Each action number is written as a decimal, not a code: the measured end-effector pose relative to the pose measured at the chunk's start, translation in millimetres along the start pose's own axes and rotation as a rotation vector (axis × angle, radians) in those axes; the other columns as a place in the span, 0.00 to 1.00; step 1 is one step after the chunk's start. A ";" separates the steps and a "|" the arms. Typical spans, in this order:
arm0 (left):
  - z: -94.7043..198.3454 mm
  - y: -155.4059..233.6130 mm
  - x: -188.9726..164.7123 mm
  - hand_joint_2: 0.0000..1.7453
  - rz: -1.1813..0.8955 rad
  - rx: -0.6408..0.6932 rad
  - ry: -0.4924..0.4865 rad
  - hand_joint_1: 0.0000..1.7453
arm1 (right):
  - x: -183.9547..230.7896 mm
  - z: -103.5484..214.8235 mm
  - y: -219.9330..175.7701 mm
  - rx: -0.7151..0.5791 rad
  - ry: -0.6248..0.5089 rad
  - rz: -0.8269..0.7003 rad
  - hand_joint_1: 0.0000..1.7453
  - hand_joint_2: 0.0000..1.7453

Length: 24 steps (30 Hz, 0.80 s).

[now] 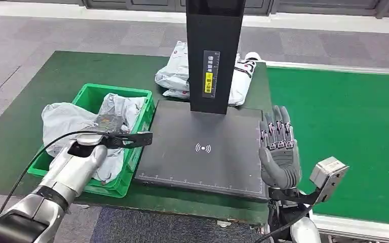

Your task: Moved the parcel from conveyor to table for the left to box.

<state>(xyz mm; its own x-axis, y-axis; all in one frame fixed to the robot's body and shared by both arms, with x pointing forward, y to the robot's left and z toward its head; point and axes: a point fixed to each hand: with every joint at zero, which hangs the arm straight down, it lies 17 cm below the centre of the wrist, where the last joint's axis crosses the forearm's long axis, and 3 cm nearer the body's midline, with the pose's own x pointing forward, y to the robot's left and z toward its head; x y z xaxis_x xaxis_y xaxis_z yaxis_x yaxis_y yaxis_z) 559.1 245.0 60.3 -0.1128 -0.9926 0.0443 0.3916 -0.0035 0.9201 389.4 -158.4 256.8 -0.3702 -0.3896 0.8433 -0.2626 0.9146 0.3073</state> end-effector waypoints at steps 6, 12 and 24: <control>-0.9 3.4 -5.9 0.00 -0.021 0.021 0.034 0.00 | -0.3 0.0 -2.1 -0.009 0.001 0.006 0.00 1.00; -1.0 2.9 -12.9 0.00 -0.038 0.026 0.067 0.00 | -0.4 0.2 -3.2 -0.010 0.001 0.010 0.00 1.00; -0.8 -2.4 -15.5 0.00 -0.040 0.015 0.075 0.00 | -0.4 0.5 -4.0 -0.011 0.001 0.012 0.00 1.00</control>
<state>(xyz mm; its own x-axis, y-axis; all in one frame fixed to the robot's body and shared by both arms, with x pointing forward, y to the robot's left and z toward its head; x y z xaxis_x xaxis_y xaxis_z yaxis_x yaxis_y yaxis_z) 560.7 260.3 57.1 -0.0589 -0.9980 -0.0215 0.3745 -0.0421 0.9263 390.1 -162.0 255.0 -0.3728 -0.3781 0.8474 -0.2482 0.9206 0.3016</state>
